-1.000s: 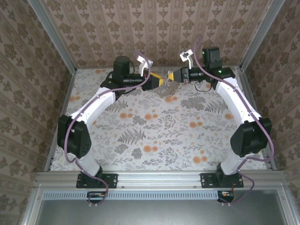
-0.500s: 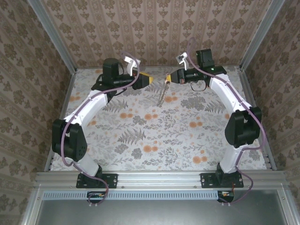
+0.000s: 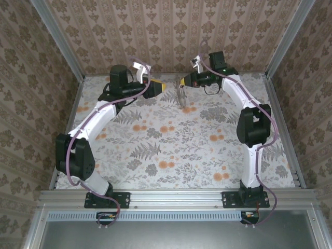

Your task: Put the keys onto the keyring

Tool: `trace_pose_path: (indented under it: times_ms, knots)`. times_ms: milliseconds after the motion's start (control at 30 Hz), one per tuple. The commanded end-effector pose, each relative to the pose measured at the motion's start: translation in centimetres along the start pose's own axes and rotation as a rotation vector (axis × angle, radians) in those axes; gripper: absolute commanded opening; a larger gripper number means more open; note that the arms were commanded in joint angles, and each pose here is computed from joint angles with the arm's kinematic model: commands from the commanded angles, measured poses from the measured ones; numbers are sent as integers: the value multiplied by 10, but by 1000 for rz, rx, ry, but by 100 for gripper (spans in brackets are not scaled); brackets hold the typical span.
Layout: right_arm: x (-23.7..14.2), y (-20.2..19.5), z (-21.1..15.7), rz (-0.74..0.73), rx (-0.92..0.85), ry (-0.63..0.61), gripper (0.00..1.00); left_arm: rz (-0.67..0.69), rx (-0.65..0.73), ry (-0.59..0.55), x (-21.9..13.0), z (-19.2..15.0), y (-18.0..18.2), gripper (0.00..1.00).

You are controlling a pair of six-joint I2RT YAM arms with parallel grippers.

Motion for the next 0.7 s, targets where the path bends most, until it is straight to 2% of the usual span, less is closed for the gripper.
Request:
trace_pose_path:
  times_ms: [0, 233, 667]
  knots:
    - [0, -8, 6, -5, 15, -15, 0, 4, 21, -33, -9, 11, -7, 51]
    - [7, -52, -29, -43, 111, -2, 0, -9, 9, -34, -5, 11, -9, 52]
    - [-8, -77, -60, -56, 190, -23, 0, -29, 8, -23, 2, 8, -12, 52]
Point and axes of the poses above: each hand's point on the last joint's axis, 136 mm out from that joint toward the fingers, its own x axis out along the fingers, its own y axis along the line the jaws close on, z = x × y, the point moved 4 cm from there along -x, back along the fingers, and after that the axes turned 9 degrees about x, right-handed, at the moved point
